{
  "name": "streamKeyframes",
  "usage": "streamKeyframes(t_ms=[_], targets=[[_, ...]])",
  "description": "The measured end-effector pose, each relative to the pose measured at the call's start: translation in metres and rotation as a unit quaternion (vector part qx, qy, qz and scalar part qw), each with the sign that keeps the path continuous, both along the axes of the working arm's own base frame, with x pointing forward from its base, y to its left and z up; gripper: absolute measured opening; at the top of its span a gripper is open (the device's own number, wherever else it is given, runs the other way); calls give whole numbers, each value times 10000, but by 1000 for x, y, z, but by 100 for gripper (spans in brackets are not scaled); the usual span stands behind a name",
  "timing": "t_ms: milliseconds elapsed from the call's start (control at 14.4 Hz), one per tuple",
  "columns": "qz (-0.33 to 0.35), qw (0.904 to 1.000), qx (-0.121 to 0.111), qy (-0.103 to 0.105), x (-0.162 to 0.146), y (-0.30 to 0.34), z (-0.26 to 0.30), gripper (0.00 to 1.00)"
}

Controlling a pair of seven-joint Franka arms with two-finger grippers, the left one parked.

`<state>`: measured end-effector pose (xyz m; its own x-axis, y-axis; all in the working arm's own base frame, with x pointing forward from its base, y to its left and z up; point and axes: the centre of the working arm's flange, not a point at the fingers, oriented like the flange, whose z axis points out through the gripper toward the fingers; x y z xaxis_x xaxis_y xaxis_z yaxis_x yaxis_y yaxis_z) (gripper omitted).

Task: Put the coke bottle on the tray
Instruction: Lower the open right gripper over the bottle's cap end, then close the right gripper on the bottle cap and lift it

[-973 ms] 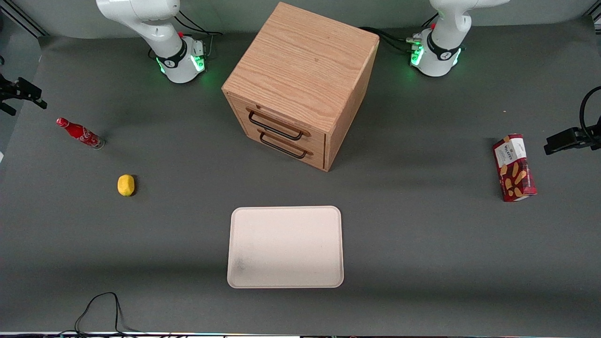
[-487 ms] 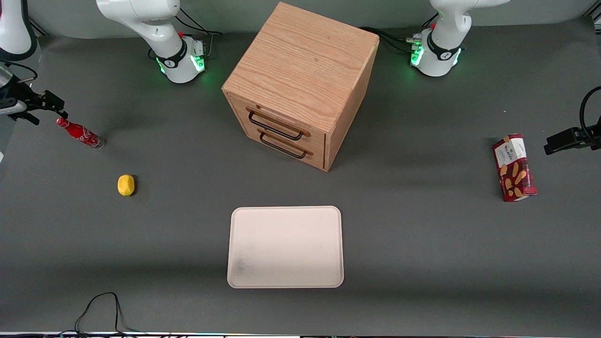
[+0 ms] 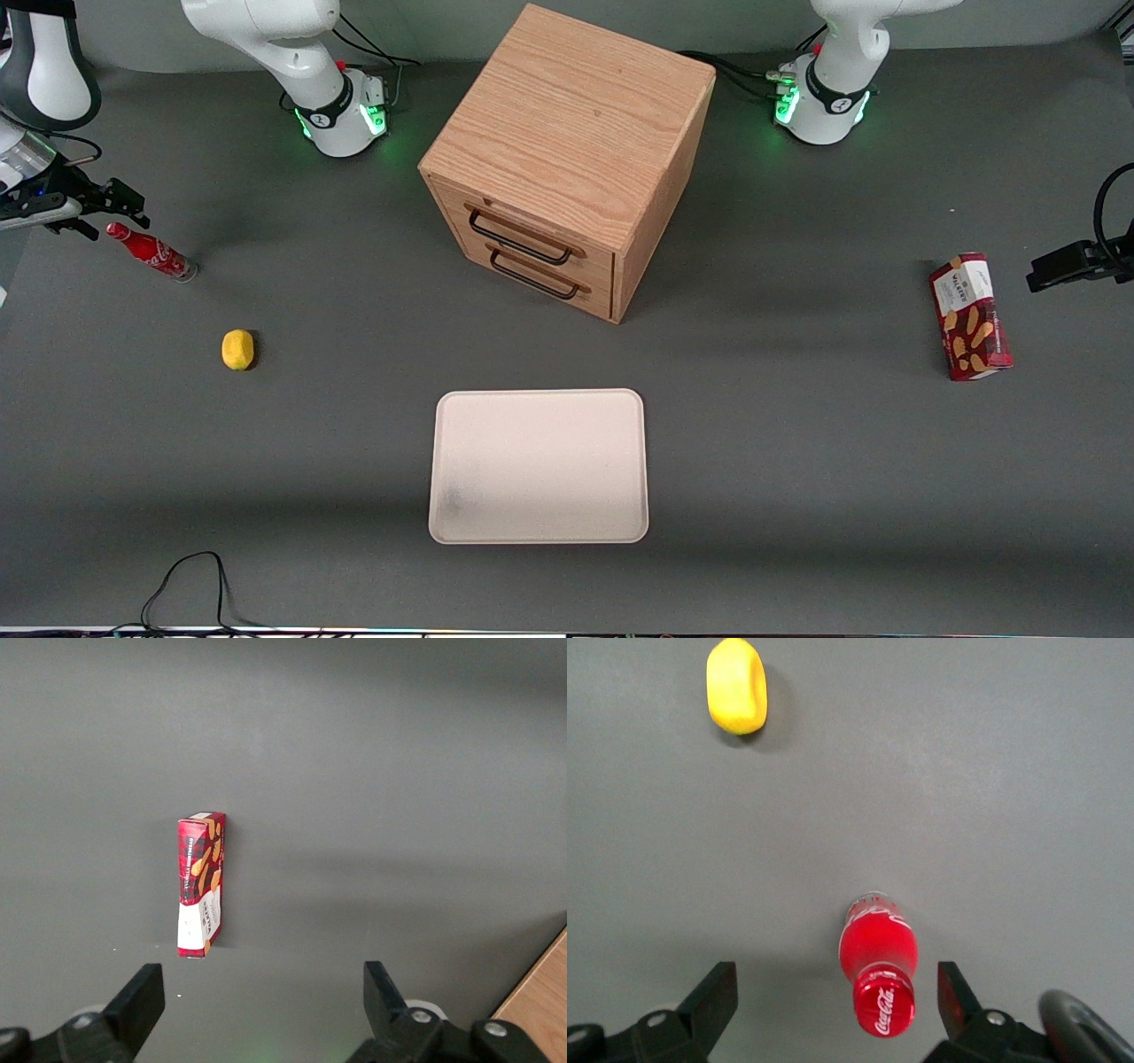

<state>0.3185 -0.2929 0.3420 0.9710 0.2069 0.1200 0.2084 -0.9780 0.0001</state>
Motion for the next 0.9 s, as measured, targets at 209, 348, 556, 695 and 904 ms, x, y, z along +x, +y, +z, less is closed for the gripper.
streamKeyframes(t_ms=[209,348,556,695,904], targets=[[103,9999,-80,57,1,-2,-9,100],[114,9998,-89,109,1,-3,-12,100],[132,9997,-90,182,0,-3,-17,100],[147,9996,-91,219,-1,-4,-20,100],[227,9994,-100,257,-1,-5,-23,100]])
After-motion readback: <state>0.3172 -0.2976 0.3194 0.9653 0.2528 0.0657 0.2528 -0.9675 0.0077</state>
